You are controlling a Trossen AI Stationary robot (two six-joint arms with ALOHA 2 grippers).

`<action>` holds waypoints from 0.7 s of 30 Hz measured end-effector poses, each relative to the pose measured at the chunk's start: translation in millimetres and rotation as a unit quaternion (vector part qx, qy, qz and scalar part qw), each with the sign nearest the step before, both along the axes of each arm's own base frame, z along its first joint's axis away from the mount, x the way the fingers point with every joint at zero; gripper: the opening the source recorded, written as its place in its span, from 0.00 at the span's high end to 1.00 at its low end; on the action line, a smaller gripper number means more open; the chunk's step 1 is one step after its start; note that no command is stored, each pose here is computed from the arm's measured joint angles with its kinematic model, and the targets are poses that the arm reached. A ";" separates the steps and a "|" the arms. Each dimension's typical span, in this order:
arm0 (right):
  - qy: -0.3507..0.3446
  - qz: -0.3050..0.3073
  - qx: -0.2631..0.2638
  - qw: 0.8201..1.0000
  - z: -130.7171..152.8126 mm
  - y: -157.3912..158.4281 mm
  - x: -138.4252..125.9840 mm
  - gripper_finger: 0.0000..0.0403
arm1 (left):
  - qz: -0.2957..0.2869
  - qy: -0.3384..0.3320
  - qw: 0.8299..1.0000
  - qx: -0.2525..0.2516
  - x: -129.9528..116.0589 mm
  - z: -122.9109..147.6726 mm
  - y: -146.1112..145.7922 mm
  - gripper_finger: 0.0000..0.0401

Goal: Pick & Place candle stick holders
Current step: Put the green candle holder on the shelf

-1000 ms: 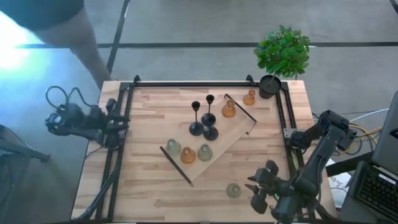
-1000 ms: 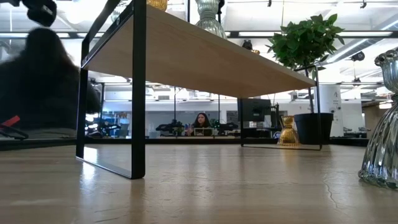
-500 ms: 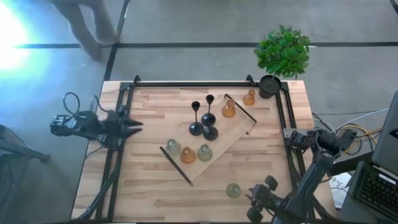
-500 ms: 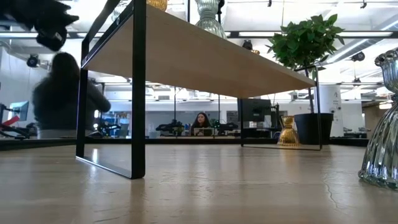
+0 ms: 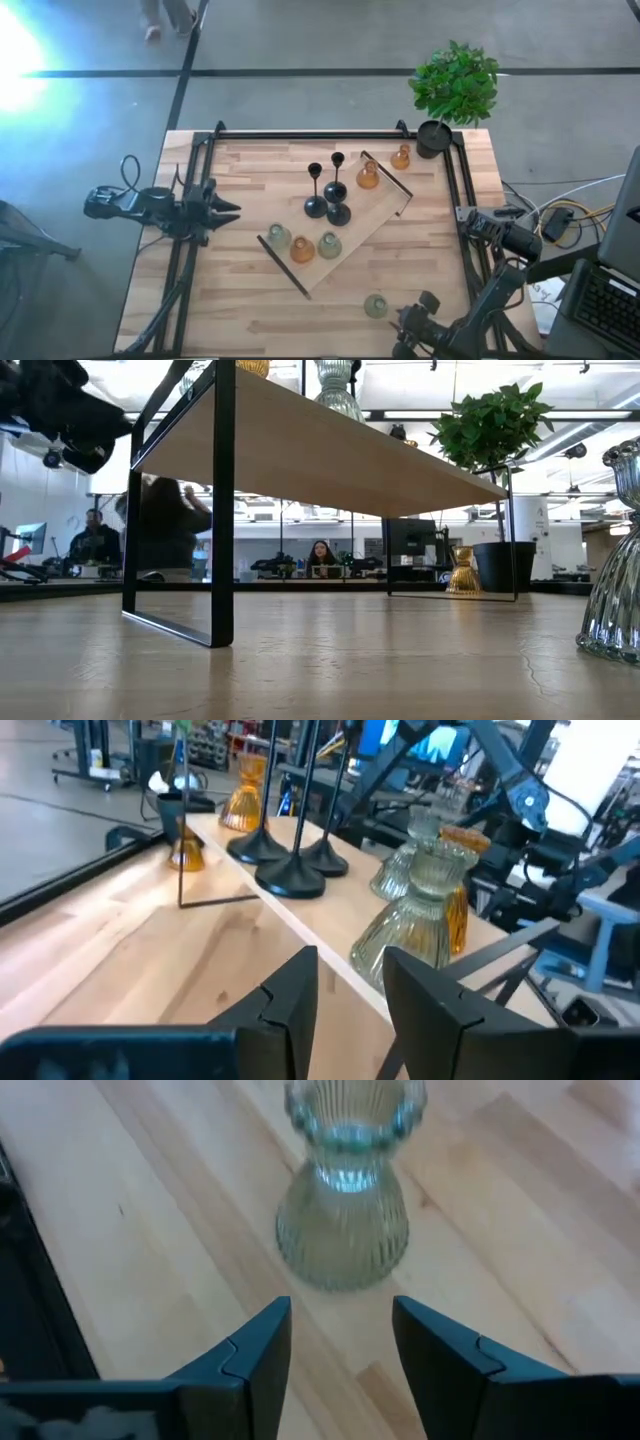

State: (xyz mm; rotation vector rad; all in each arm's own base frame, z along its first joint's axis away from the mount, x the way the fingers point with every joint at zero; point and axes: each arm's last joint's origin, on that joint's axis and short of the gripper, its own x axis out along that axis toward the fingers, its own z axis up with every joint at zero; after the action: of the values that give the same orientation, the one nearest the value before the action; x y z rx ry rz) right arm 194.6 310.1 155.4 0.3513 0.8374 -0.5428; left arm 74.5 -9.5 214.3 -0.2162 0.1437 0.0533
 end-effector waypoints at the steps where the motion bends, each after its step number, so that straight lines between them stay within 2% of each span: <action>1: -0.009 0.000 -0.005 1.000 -0.4 -0.2 0.4 0.56 | 0.000 -0.001 1.000 0.002 1.7 -3.2 -0.4 0.70; 4: -0.032 0.006 -0.027 0.999 0.5 -2.2 3.5 0.52 | -0.009 0.006 1.000 0.023 8.1 -19.3 -2.2 0.70; 8: -0.038 0.007 -0.038 0.999 0.8 -5.4 8.5 0.46 | -0.018 -0.049 0.998 0.038 17.8 -33.5 -4.8 0.70; 11: -0.037 0.001 -0.041 0.998 -0.8 -9.0 11.9 0.44 | -0.046 -0.088 0.994 0.051 22.8 -45.6 -7.6 0.70; 16: -0.034 -0.011 -0.047 0.998 -4.3 -16.8 18.6 0.41 | -0.095 -0.072 0.990 0.074 22.5 -47.4 -10.3 0.70; 21: -0.034 -0.018 -0.046 0.998 -9.1 -22.8 24.5 0.41 | -0.095 -0.066 0.991 0.072 22.8 -48.7 -10.4 0.70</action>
State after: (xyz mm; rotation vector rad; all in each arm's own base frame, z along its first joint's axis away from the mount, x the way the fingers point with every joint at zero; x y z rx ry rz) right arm 219.1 287.3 146.3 0.3003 0.7388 -0.5979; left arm 97.4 -19.9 165.6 -0.0605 0.0286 -0.1403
